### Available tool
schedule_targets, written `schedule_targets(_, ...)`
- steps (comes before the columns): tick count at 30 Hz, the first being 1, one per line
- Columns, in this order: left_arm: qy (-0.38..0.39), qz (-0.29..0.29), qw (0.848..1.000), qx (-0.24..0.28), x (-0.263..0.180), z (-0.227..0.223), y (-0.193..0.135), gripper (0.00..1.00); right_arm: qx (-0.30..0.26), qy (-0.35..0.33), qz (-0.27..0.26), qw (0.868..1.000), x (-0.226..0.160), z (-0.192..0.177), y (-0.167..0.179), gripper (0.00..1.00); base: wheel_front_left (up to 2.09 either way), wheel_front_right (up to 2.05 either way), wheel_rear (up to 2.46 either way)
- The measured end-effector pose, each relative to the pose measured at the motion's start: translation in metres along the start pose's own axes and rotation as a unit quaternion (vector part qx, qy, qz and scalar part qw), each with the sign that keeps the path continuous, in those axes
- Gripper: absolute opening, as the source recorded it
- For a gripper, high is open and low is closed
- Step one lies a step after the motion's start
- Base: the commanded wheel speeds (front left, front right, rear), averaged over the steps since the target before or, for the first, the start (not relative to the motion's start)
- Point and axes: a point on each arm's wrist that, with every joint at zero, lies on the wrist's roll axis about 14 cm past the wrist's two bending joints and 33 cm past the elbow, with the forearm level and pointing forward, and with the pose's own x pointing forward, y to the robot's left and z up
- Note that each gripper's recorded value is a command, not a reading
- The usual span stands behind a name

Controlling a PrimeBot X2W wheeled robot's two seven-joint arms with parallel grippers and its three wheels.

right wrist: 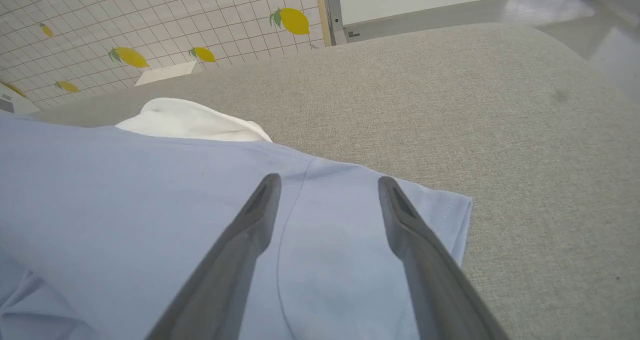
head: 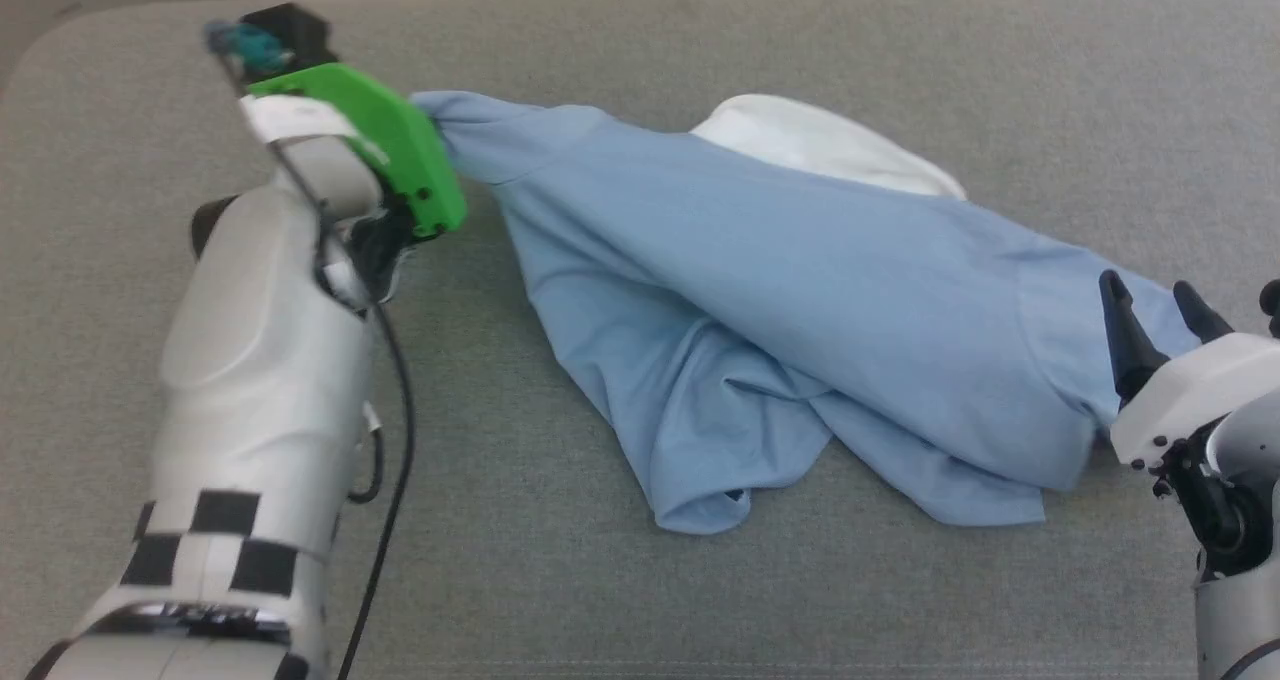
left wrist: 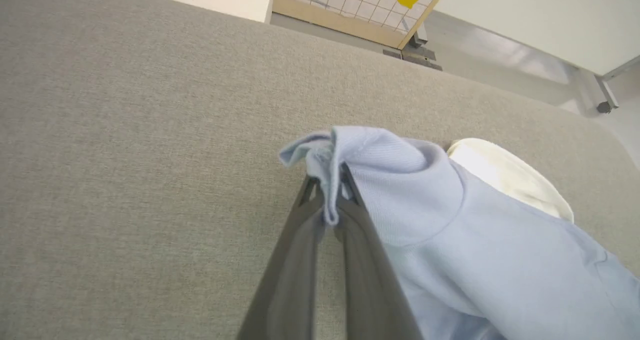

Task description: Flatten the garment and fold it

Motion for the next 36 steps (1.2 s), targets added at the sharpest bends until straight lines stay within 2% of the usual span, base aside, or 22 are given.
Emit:
schedule_targets(3, -0.012, 0.033, 0.999, -0.03, -0.02, -0.008, 0.035, 0.0, 0.002, -0.003, 0.008, 1.0, -0.004, 0.002, 0.007, 1.0, 0.0, 0.0, 0.0)
schedule_targets(8, 0.063, 0.104, 0.988, -0.091, -0.059, -0.104, 0.094, 0.0, 0.003, -0.003, 0.019, 1.0, -0.01, 0.001, 0.015, 1.0, 0.0, 0.0, 0.0)
schedule_targets(11, 0.106, 0.123, 0.979, -0.125, -0.08, -0.152, 0.106, 0.0, 0.001, -0.003, 0.029, 1.0, -0.01, 0.002, 0.023, 1.0, 0.0, 0.0, 0.0)
schedule_targets(14, 0.11, 0.12, 0.975, -0.151, -0.09, -0.164, 0.103, 0.0, -0.001, -0.003, 0.037, 0.999, -0.01, 0.003, 0.03, 1.0, 0.0, 0.0, 0.0)
schedule_targets(15, 0.106, 0.118, 0.974, -0.16, -0.091, -0.164, 0.102, 0.38, -0.001, -0.003, 0.04, 0.999, -0.01, 0.003, 0.032, 1.0, 0.0, 0.0, 0.0)
schedule_targets(16, 0.103, 0.118, 0.974, -0.166, -0.093, -0.164, 0.102, 1.0, -0.002, -0.003, 0.041, 0.999, -0.01, 0.004, 0.034, 1.0, 0.0, 0.0, 0.0)
schedule_targets(20, 0.081, 0.114, 0.974, -0.177, -0.099, -0.158, 0.101, 1.0, -0.001, -0.006, 0.045, 0.999, -0.012, 0.006, 0.037, 1.0, 0.0, 0.0, 0.0)
schedule_targets(26, 0.002, 0.114, 0.986, -0.124, -0.11, -0.098, 0.109, 1.0, 0.0, 0.0, 0.042, 0.999, -0.014, 0.0, 0.034, 1.0, 0.0, 0.0, 0.0)
schedule_targets(32, 0.058, 0.111, 0.992, -0.018, -0.101, -0.09, 0.103, 1.0, -0.001, 0.016, 0.043, 0.999, -0.01, -0.01, 0.036, 1.0, 0.0, 0.0, 0.0)
schedule_targets(36, 0.099, 0.108, 0.989, 0.023, -0.085, -0.091, 0.096, 1.0, -0.003, 0.027, 0.043, 0.999, -0.006, -0.018, 0.036, 1.0, 0.0, 0.0, 0.0)
